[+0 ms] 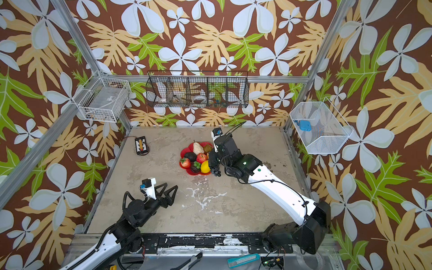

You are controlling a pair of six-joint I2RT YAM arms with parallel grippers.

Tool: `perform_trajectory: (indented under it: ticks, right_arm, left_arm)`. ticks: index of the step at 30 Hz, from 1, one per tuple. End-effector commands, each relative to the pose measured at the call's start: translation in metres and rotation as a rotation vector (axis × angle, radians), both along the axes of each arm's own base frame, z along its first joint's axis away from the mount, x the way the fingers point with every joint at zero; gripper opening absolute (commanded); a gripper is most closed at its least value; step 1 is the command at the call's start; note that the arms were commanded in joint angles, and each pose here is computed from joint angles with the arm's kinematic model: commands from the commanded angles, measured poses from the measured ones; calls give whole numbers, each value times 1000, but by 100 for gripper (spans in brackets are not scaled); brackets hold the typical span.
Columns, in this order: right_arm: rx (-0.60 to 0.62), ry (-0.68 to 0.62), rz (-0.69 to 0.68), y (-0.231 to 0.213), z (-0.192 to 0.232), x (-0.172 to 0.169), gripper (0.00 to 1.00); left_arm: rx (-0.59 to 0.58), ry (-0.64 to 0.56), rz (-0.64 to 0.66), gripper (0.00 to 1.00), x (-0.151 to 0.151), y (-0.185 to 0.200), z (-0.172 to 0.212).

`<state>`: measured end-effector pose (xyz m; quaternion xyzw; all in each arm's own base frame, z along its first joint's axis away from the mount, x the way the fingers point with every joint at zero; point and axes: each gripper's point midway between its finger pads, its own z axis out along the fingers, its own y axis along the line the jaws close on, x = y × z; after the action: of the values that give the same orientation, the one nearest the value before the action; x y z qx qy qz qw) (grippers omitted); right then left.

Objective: Place and organize the fake fruits in the fruit bowl
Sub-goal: 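Lift the grapes and carry them over the red plate with the right gripper, then lower the grapes onto the plate and open the right gripper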

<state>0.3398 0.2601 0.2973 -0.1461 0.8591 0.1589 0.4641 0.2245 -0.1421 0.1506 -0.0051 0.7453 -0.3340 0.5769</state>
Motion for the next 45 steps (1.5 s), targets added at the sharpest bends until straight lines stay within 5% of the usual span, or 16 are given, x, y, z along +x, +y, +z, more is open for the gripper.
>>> perform_trajectory:
  ticks: [1,27,45]
  right_arm:
    - [34,-38,47,16,18,5,0]
    - [-54,-17,169,119,-4,39,0]
    - [-200,-19,73,124,-49,82,0]
  left_arm:
    - [0,7,28,85,1,5,-2]
    - [-17,-3,48,86,-1,10,3]
    - [-20,2,40,86,-1,9,2]
